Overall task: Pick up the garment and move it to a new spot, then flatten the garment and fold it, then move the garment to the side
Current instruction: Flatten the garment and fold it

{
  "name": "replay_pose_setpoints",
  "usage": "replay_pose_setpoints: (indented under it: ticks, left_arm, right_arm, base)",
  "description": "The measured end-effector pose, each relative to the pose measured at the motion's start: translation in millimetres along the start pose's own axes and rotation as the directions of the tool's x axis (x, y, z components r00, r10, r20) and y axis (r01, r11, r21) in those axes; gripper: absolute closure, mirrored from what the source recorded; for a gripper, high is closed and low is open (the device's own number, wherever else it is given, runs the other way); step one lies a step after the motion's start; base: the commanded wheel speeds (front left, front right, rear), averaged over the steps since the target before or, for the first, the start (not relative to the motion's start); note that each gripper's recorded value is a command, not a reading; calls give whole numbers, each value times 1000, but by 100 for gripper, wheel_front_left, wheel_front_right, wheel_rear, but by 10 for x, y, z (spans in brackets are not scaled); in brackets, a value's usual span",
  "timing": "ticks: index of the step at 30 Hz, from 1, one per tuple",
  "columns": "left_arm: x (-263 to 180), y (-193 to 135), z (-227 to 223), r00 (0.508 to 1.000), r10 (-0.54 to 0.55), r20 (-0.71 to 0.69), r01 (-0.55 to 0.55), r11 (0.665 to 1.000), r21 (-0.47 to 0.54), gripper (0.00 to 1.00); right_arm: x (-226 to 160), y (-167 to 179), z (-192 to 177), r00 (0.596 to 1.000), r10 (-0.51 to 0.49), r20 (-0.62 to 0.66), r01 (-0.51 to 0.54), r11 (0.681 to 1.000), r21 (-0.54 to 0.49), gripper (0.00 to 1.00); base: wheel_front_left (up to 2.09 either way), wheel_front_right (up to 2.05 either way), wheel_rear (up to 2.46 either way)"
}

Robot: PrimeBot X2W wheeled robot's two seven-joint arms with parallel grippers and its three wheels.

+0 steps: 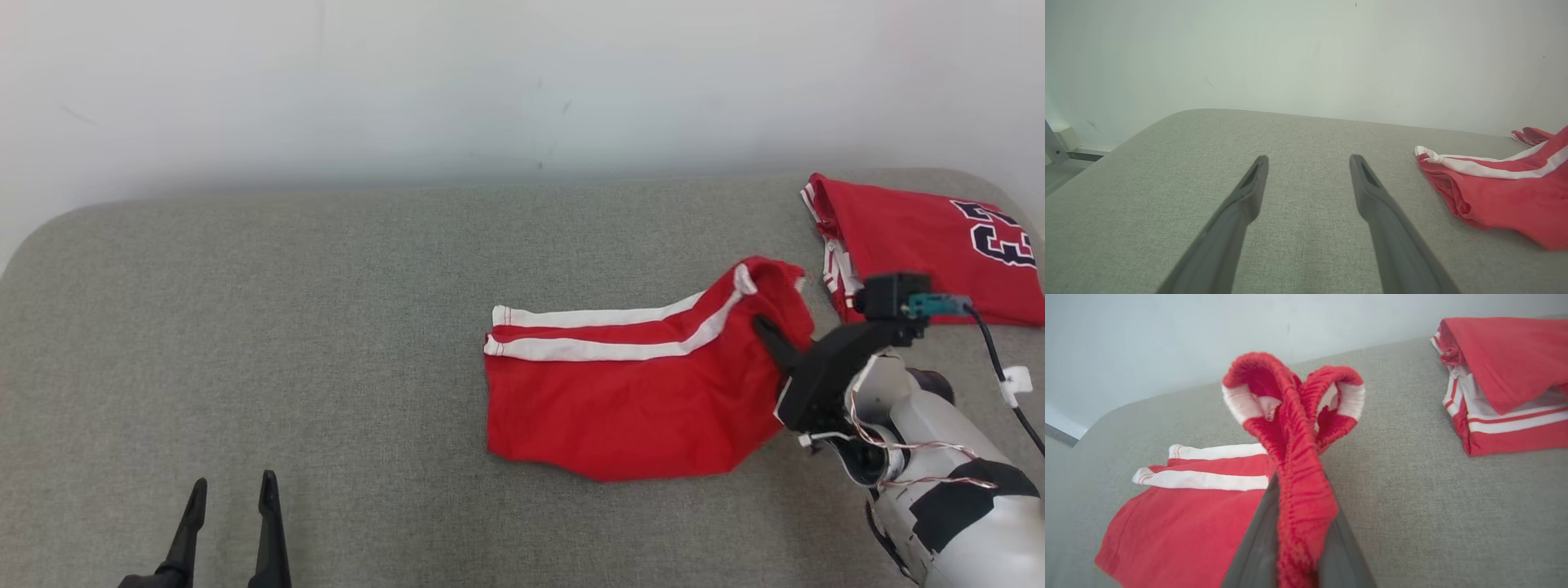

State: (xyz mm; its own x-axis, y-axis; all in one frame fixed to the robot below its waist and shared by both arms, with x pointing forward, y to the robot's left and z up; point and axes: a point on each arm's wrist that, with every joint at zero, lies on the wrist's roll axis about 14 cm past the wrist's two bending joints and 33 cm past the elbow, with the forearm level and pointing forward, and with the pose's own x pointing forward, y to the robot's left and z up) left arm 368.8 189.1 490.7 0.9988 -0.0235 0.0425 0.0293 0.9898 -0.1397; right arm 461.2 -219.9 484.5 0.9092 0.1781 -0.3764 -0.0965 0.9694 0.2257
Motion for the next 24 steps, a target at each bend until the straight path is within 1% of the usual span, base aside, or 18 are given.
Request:
replay_pose_setpoints:
  ticks: [2, 5, 9, 13, 18, 22, 24]
  left_arm:
    - [-1, -25, -2, 1000, -4, 0, 4, 1000, -10, 0]
    - [-9, -33, -5, 1000, -1, 0, 1, 1000, -25, 0]
    - [-24, -39, 0, 1000, 4, 2, -4, 999, -41, 0]
    - [-42, -32, 5, 1000, 12, 4, -11, 999, -52, 0]
    - [-75, 19, -14, 999, 36, -3, -36, 997, -63, 0]
    - [-78, 56, -14, 999, 53, -3, -53, 996, -67, 0]
    - [-91, 73, -27, 998, 59, -8, -59, 996, -70, 0]
  right_arm:
    - [3, 157, 46, 999, 52, -15, -51, 997, 51, 100]
    - [17, 403, 54, 990, 133, -53, -126, 985, 114, 100]
    - [54, 722, 40, 970, 228, -88, -209, 960, 187, 100]
    - [120, 983, -19, 948, 294, -118, -258, 933, 249, 100]
    - [288, 1286, -131, 928, 339, -157, -279, 908, 312, 100]
    - [408, 1442, -196, 921, 345, -181, -279, 908, 312, 100]
    - [458, 1514, -249, 917, 345, -201, -279, 913, 296, 100]
  base:
    - [0, 0, 0]
    - [0, 0, 0]
    - [0, 0, 0]
    - [0, 0, 0]
    - [0, 0, 0]
    - [0, 0, 0]
    - [0, 0, 0]
